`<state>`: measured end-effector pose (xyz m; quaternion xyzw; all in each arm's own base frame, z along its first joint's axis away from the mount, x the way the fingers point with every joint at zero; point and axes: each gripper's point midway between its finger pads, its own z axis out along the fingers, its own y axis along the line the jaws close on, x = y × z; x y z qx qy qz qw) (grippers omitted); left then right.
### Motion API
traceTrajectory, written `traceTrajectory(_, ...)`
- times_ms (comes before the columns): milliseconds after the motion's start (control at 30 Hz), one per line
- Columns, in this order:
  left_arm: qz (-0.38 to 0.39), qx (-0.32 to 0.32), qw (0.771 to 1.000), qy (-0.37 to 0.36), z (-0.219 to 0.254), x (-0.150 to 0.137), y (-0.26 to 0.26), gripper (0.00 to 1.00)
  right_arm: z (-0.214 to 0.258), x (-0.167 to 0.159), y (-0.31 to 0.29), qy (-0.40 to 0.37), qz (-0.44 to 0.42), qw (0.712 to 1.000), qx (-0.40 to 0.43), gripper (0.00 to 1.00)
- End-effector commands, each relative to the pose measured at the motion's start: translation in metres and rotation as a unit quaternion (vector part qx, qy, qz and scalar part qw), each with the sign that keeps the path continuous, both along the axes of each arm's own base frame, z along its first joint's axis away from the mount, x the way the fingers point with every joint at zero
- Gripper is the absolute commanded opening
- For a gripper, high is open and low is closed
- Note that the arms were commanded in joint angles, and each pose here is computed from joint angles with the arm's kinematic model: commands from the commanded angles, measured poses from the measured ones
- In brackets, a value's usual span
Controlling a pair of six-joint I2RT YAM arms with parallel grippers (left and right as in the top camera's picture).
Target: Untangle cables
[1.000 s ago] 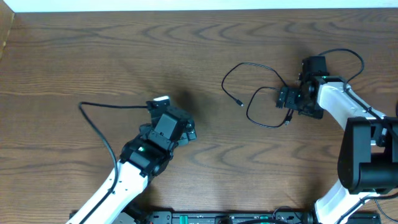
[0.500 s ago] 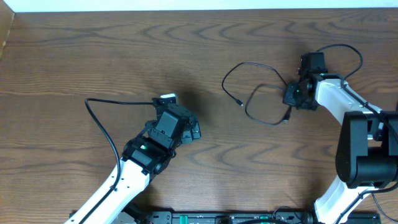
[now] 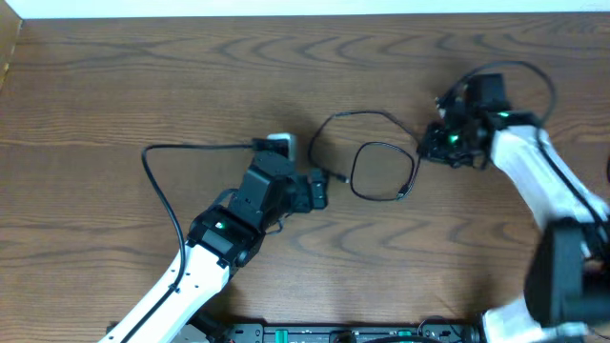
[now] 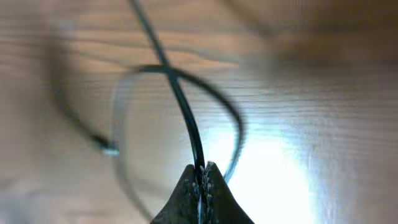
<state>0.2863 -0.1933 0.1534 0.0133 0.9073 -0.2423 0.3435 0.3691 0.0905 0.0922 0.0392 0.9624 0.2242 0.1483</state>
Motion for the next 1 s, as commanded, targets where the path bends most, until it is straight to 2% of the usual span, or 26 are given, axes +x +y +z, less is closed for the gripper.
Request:
traceTrajectory(0,-0.097,-0.028,0.994,-0.032,0.017,-0.007,-0.028,0.98,0.069,-0.004,0.003,-0.090,0.028,0.995,0.017,0.01)
traceTrajectory(133,-0.156,-0.066,0.983,-0.064,0.035,-0.010,-0.049,0.98,0.107,-0.025,0.001,-0.127,0.028,0.991,0.017,0.01)
traceTrajectory(400,-0.250,-0.140,0.955,-0.083,0.040,-0.009,-0.092,0.98,0.135,-0.044,0.009,-0.156,0.053,0.986,0.040,0.01)
traceTrajectory(500,-0.326,-0.155,0.926,-0.108,0.036,-0.016,-0.111,0.98,0.137,-0.048,0.015,-0.154,0.065,0.984,0.058,0.01)
traceTrajectory(600,-0.406,-0.166,0.888,-0.140,0.027,-0.026,-0.125,0.98,0.138,-0.053,0.021,-0.150,0.079,0.983,0.071,0.01)
traceTrajectory(667,-0.425,-0.166,0.877,-0.151,0.018,-0.025,-0.130,0.98,0.139,-0.060,0.026,-0.147,0.098,0.981,0.085,0.01)
traceTrajectory(733,-0.422,-0.157,0.877,-0.166,0.009,-0.015,-0.133,0.98,0.139,-0.070,0.033,-0.138,0.121,0.978,0.103,0.01)
traceTrajectory(967,-0.341,-0.108,0.912,-0.201,-0.004,0.032,-0.118,0.98,0.137,-0.094,0.041,-0.105,0.156,0.973,0.131,0.01)
